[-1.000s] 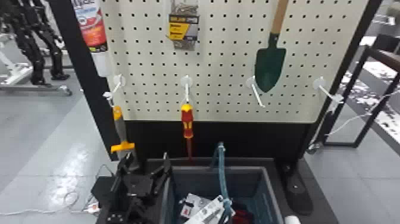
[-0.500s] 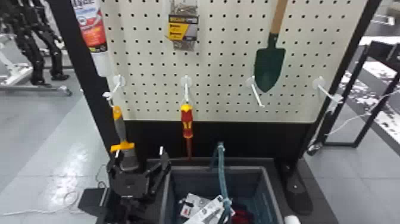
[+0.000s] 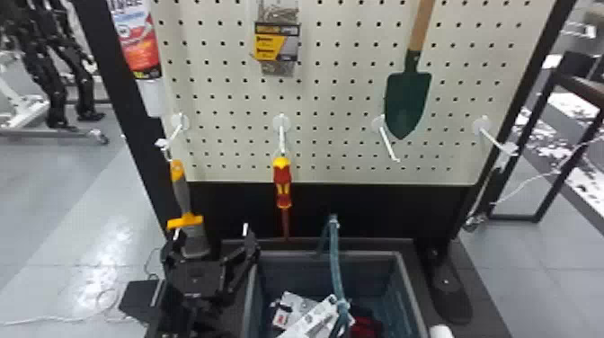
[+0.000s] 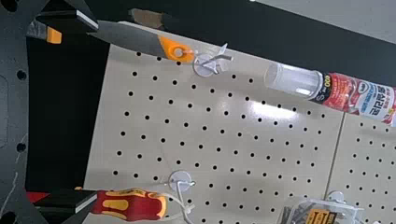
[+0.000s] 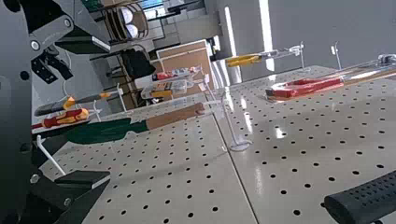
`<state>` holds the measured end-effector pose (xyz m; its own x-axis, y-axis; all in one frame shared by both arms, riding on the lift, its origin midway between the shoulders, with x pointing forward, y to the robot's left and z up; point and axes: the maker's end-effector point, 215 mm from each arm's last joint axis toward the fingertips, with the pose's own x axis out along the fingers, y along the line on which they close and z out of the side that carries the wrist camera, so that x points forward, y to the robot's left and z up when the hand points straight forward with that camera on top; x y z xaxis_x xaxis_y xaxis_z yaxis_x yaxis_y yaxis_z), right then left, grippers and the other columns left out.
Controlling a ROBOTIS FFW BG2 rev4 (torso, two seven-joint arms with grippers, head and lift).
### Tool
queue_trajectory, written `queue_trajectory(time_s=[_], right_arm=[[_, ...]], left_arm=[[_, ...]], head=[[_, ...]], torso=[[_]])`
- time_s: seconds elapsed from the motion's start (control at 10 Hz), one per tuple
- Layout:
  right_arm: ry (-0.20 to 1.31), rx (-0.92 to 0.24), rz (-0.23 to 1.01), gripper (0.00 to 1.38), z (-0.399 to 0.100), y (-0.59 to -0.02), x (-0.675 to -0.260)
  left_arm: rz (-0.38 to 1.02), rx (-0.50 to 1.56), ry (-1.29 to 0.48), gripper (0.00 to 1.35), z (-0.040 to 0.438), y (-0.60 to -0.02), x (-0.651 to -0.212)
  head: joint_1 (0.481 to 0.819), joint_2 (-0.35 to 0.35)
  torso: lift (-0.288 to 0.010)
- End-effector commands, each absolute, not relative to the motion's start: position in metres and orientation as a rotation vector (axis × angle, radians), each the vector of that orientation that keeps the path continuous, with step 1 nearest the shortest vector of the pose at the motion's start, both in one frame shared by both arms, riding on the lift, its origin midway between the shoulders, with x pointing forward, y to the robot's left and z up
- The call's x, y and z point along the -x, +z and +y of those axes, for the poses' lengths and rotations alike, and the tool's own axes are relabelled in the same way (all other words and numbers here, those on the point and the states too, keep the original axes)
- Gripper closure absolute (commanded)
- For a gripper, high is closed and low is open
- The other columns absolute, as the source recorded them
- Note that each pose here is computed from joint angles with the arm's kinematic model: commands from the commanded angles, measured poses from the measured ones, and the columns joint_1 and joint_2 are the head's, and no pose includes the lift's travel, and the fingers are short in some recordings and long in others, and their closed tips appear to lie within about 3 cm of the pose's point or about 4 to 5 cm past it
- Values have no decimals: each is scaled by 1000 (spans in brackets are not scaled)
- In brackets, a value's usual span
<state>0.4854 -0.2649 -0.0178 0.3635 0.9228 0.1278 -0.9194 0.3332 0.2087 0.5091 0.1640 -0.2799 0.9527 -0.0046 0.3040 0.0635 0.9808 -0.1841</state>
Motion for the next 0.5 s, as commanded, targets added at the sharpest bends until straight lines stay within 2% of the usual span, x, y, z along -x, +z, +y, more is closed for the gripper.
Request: queue_trajectory(time_s=[0.0,0.3,0.4], right_arm=[[1206,-252,11,320,-262,-14,-489],[1193,-231,-9,320,-257,-19,-499],[1153,-190,18,318,-264,-27,-509]], left_arm=[[-285,196,-33,53,164,-285,-514],[-300,190,-38,53,165,-278,-522],[-255,181,-48,53,160,-291,-524]], head=[[549,0],[549,0],[549,0]], torso=[[-100],[-100],[-100]])
